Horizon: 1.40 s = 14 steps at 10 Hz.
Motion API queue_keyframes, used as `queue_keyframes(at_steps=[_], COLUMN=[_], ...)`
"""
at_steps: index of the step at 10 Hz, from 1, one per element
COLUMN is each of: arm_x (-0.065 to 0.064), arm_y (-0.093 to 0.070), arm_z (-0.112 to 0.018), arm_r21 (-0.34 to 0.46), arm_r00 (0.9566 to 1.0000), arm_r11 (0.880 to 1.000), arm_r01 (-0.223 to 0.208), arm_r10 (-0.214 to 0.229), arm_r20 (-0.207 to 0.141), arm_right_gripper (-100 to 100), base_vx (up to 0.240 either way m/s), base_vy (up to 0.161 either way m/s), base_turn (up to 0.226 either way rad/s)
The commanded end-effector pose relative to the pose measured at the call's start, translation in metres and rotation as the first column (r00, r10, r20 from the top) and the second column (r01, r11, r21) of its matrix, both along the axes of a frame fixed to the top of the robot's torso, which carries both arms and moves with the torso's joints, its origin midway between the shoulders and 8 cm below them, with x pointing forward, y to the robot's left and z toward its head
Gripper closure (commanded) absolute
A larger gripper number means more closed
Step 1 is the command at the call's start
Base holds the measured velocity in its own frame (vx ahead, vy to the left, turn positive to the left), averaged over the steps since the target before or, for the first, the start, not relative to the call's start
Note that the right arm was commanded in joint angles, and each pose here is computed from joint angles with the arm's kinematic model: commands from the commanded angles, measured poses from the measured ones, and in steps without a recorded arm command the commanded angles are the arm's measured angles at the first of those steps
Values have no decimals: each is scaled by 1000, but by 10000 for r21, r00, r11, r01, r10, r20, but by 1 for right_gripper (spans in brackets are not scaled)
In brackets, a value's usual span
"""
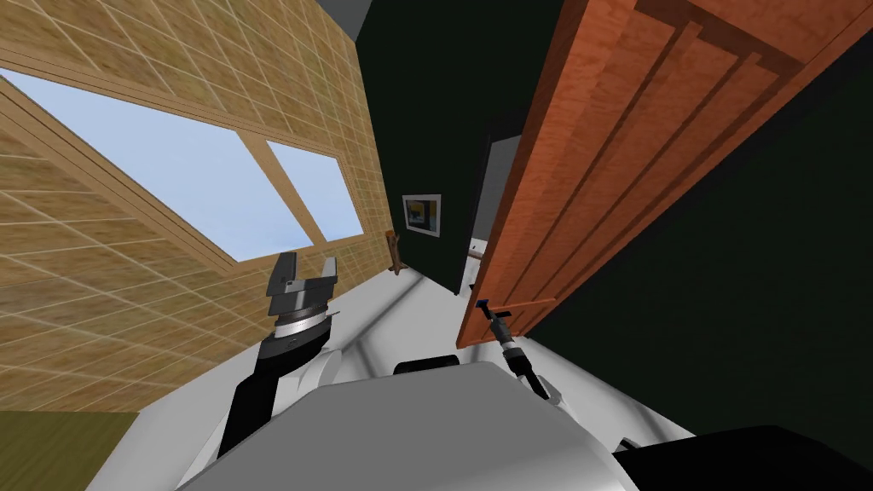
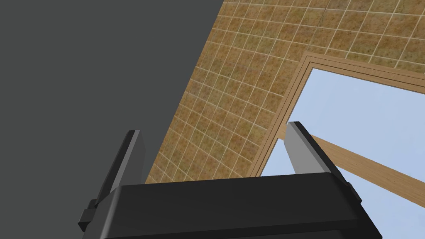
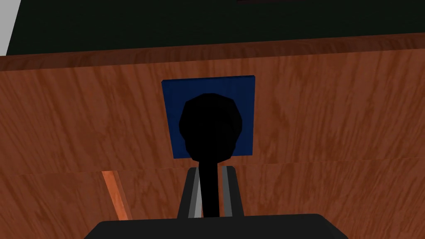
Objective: Pull the door open
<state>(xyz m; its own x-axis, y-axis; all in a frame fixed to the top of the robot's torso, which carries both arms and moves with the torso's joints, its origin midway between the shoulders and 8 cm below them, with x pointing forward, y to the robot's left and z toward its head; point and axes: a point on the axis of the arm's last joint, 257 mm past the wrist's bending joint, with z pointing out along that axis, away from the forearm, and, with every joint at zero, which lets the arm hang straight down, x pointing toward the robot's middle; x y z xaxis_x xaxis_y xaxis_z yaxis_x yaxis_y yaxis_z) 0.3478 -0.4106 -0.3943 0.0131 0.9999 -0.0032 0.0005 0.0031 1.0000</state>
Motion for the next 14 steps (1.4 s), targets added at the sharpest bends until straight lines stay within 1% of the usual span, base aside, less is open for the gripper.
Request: queue_keyframes(at_steps=[1,2,3,4,5,6,7,8,9,11,13,14], arm_x=[9,9,18,24,27,27,35,41,43,55,63,69], arm_y=[26,26,37,45,49,49,60,67,71,87,98,107], arm_z=[-5,-5,-5,-5,-5,-5,-4,-4,-3,-2,0,1], arm_r21=[101,101,104,104,103,103,98,93,91,72,55,39], arm_r00=[9995,9995,9991,9987,9985,9985,9977,9972,9969,9954,9943,9933], arm_r11=[9995,9995,9991,9987,9984,9984,9977,9971,9969,9954,9943,9933], arm_r01=[-297,-297,-423,-507,-549,-549,-671,-750,-787,-959,-1066,-1157], arm_r10=[298,298,423,507,549,549,672,751,788,959,1066,1157], arm_r20=[-70,-70,-63,-58,-55,-55,-45,-38,-34,-16,-5,2], arm_right_gripper=[100,100,100,100,100,100,100,100,100,100,100,100], base_vx=[-181,-157,-153,-178,-163,-112,-140,-174,-155,-141,-95,-40], base_vy=[-25,-25,-64,-80,-62,-35,-77,-95,-94,-124,-170,-211], base_turn=[38,23,21,47,43,17,7,58,45,35,55,65])
